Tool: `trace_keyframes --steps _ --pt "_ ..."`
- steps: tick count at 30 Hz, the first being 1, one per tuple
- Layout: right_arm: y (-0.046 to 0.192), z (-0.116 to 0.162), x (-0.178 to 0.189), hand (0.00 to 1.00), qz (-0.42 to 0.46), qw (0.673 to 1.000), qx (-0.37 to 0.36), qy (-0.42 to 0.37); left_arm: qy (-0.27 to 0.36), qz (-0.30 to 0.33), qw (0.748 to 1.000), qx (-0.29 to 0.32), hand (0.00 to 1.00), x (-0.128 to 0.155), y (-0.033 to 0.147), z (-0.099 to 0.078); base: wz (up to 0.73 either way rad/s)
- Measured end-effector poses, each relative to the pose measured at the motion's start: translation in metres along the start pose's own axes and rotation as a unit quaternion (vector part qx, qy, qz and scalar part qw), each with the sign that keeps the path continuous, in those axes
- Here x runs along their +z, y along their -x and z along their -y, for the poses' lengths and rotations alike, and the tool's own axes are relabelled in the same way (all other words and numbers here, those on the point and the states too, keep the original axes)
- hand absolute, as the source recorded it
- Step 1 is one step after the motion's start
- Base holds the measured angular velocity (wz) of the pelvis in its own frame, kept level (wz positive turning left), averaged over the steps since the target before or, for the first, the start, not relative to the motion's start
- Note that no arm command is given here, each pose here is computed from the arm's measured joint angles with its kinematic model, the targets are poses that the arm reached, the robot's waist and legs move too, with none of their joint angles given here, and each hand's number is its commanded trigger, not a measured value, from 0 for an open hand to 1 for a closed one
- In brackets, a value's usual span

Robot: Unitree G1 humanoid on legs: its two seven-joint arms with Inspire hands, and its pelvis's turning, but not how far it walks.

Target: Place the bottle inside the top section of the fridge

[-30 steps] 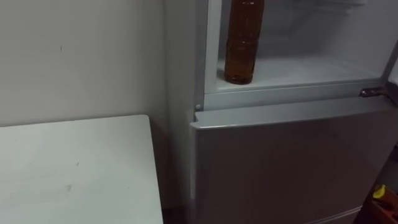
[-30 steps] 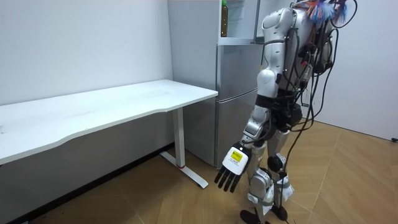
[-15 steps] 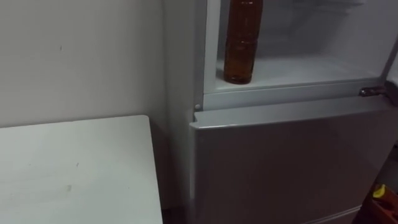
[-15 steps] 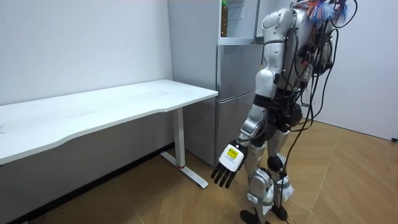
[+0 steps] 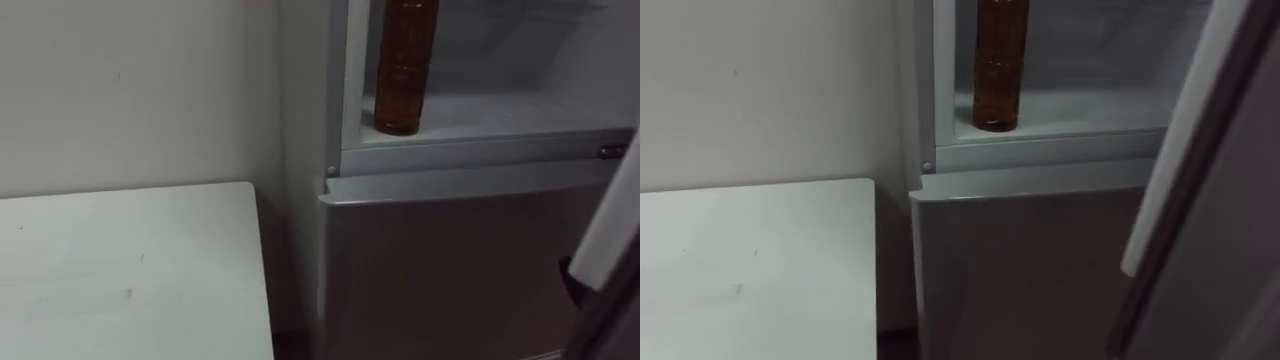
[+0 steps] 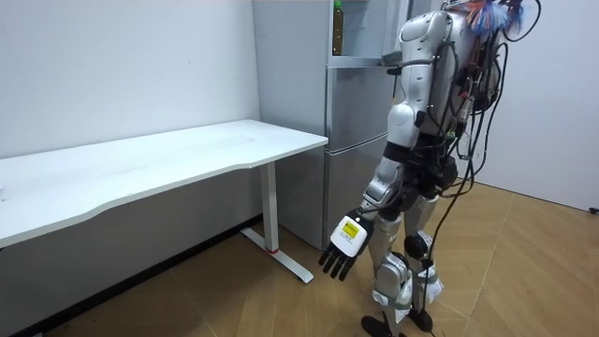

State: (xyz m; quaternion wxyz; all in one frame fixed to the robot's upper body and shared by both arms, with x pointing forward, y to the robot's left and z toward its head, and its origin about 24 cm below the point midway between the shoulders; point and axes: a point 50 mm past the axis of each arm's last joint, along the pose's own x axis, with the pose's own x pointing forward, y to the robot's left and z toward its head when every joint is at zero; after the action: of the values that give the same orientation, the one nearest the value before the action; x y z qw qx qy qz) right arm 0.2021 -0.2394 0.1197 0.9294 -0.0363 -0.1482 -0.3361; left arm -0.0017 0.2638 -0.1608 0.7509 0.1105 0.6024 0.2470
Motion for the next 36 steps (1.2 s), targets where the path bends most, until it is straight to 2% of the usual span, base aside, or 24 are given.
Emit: trace_keyframes --steps 10,23,30,36 --pt "-0.007 -0.009 0.021 0.00 0.096 0.990 0.064 0.075 -0.019 0.004 1.000 -0.012 0.00 0.001 0.001 0.003 0.06" --pt "-0.012 -0.018 0.030 0.00 0.124 0.984 0.102 0.079 -0.027 0.008 0.999 -0.017 0.00 0.005 0.000 0.005 0.03" --pt "-0.016 -0.035 0.079 0.00 0.257 0.959 0.118 -0.020 -0.031 0.012 0.999 -0.018 0.00 0.007 0.000 0.005 0.03" --pt "-0.014 -0.039 0.084 0.00 0.274 0.950 0.147 -0.030 -0.045 0.011 0.999 -0.022 0.00 0.006 0.000 0.006 0.00"
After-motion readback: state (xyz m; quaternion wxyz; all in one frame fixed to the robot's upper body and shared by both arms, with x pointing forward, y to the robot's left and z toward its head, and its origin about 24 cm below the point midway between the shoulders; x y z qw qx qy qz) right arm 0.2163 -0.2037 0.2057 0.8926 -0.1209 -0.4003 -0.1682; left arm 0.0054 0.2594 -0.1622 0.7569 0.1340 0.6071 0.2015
